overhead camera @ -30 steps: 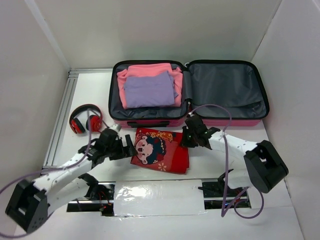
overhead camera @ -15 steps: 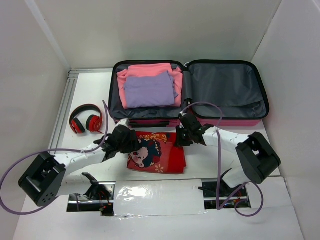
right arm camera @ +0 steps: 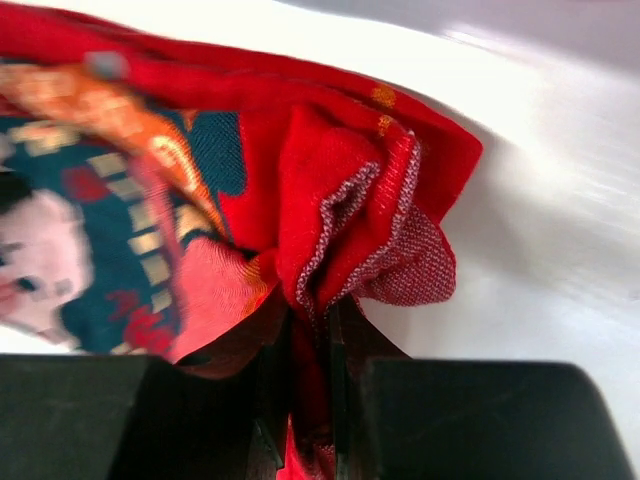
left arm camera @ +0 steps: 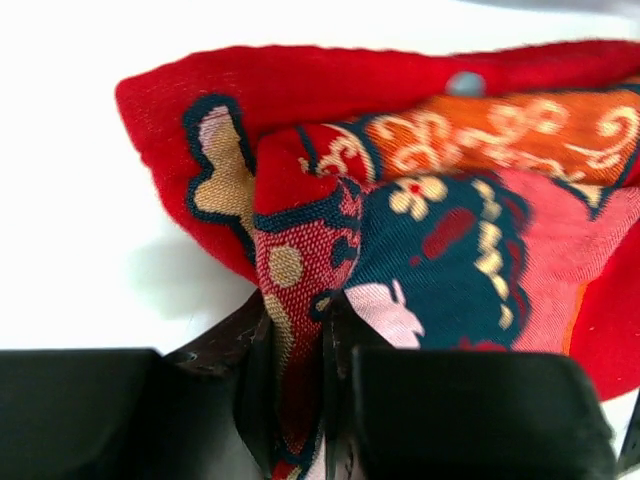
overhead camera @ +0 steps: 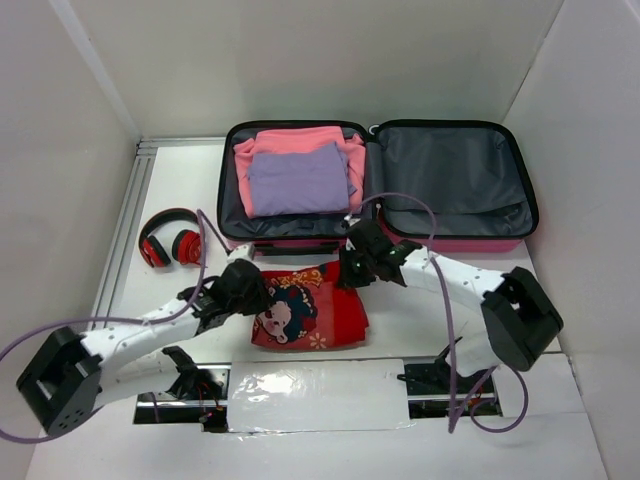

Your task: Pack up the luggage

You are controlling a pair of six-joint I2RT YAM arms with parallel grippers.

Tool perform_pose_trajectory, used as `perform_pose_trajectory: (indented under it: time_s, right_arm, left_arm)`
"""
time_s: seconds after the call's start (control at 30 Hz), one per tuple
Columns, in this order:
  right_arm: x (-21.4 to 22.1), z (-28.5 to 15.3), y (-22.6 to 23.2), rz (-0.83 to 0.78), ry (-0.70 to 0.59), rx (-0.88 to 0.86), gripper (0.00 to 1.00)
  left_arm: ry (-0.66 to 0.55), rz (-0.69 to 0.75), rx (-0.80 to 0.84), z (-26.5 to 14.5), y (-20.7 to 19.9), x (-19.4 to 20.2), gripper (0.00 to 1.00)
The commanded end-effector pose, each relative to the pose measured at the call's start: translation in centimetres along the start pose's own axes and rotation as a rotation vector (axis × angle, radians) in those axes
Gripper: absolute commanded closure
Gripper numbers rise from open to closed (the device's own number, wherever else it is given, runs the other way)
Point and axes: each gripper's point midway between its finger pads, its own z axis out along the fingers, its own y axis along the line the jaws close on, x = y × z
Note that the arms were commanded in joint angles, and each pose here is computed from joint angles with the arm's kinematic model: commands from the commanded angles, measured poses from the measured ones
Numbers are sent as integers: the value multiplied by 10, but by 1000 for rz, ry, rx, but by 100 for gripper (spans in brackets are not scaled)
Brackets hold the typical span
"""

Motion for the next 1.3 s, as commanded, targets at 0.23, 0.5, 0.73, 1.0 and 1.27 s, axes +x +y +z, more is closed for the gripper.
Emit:
perform_pose_trajectory:
  time_s: [0.23, 0.5, 0.73, 1.0, 1.27]
  right_arm:
    - [-132, -158, 99, -60, -415, -232, 100]
    - [-285, -256, 93, -110, -783, -213, 100]
    - [-387, -218, 31, -94, -812, -198, 100]
    - [-415, -69, -59, 15, -635, -154, 100]
    - [-400, 52, -113, 57, -508, -91, 98]
  left_arm:
    - [-379, 95, 221, -135, -78, -141, 100]
    - [-722, 127, 193, -217, -107, -308, 100]
    - [-696, 144, 295, -163, -120, -403, 100]
    - [-564, 17, 167, -11, -61, -435, 100]
    - [-418, -70, 0, 111, 18, -428, 100]
